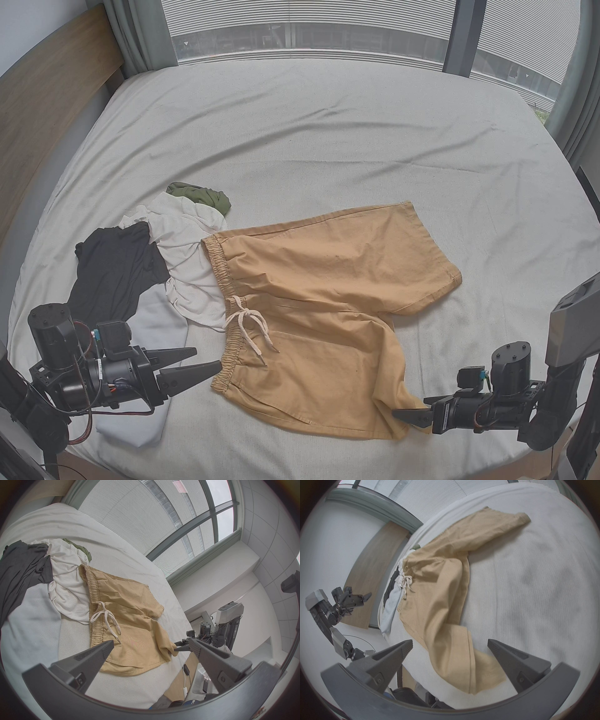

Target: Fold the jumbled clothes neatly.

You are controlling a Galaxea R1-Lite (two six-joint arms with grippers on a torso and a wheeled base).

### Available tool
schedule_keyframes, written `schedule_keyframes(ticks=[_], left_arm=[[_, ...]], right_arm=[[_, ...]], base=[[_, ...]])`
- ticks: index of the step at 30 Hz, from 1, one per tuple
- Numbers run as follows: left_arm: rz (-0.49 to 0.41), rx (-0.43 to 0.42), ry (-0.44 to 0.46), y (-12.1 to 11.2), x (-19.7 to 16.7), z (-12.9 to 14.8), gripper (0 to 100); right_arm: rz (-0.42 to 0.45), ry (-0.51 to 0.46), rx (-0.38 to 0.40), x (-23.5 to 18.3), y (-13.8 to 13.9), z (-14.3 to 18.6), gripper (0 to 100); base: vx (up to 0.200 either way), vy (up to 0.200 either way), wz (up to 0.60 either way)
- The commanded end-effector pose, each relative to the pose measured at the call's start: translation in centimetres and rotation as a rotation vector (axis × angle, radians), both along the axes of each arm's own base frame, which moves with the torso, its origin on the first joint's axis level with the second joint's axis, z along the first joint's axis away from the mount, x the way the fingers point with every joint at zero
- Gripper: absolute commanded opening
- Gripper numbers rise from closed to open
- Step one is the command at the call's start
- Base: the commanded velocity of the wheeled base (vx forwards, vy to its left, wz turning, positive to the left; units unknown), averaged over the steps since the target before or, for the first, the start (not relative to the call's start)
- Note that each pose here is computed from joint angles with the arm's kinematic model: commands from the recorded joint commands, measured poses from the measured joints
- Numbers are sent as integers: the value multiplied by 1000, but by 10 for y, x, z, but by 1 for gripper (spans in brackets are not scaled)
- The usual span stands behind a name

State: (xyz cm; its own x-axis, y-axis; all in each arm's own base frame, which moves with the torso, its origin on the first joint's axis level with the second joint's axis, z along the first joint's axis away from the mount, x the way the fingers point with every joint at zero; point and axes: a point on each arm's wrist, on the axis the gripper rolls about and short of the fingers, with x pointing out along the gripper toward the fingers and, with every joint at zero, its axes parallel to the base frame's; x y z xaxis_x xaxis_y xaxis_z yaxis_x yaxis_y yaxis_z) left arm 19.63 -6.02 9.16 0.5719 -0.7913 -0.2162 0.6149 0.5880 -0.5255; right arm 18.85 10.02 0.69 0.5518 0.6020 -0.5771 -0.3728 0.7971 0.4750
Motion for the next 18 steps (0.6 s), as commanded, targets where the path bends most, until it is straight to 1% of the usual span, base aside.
schedule_keyframes(ticks=[1, 4, 8, 10, 13, 18], left_arm=[[0, 0, 1, 0, 0, 0, 100], [0, 0, 1, 0, 1, 0, 100], [0, 0, 1, 0, 1, 0, 100], [0, -2, 2, 0, 1, 0, 100], [3, -9, 12, 0, 1, 0, 100], [4, -12, 11, 0, 1, 0, 100]], right_arm=[[26, 12, -2, -7, 3, 0, 100], [78, -8, 18, -14, 13, 7, 100], [127, -4, 44, -22, 25, 11, 100], [165, 5, 62, -28, 34, 13, 100], [187, 1, 75, -30, 40, 14, 100], [189, -13, 96, -23, 46, 15, 100]], base=[[0, 0, 0], [0, 0, 0], [0, 0, 0], [0, 0, 0], [0, 0, 0], [0, 0, 0]])
